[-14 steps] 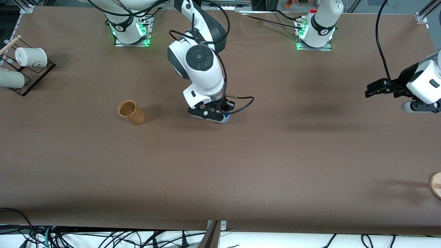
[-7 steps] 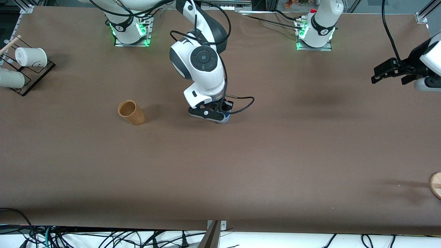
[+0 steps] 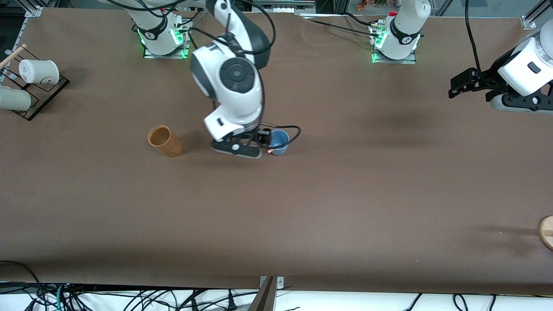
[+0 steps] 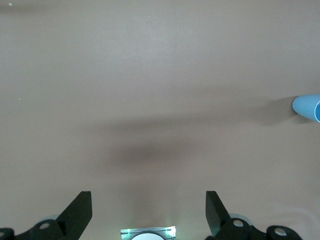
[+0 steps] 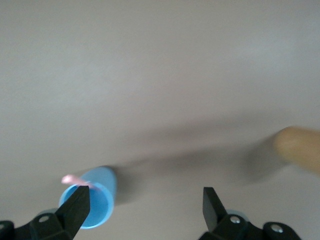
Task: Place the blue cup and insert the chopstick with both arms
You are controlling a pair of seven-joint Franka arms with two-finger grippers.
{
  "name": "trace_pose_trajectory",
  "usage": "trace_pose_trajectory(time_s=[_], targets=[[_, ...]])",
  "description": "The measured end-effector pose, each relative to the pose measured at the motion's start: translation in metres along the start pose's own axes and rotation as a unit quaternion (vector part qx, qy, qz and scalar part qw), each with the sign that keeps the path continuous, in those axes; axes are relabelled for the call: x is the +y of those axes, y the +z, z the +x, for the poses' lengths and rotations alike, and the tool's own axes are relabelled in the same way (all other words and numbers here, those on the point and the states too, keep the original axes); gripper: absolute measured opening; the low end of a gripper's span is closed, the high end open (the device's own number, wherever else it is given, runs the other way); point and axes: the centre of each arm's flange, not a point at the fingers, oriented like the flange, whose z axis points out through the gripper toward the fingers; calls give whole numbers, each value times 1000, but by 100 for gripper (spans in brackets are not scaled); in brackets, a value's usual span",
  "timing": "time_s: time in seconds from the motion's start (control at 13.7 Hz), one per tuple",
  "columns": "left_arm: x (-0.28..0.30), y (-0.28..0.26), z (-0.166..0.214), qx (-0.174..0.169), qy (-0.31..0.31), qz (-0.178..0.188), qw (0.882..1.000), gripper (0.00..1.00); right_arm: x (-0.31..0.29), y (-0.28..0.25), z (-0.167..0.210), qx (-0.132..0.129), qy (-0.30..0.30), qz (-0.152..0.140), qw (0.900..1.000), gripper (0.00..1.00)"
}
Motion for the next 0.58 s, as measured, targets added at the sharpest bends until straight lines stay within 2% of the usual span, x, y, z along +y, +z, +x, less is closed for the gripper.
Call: trace_pose_trajectory(time_s=[0.22, 0.37, 0.58], targets=[[-3, -3, 0, 3, -2, 0, 1000, 100, 90, -56, 44, -4, -26, -7, 1000, 100], [-5, -5, 0, 6, -4, 0, 1000, 100, 148, -86, 61, -22, -43, 13, 999, 100], [-13, -10, 1, 12, -11, 0, 1000, 100, 236, -116, 81, -36, -65, 38, 996, 100]])
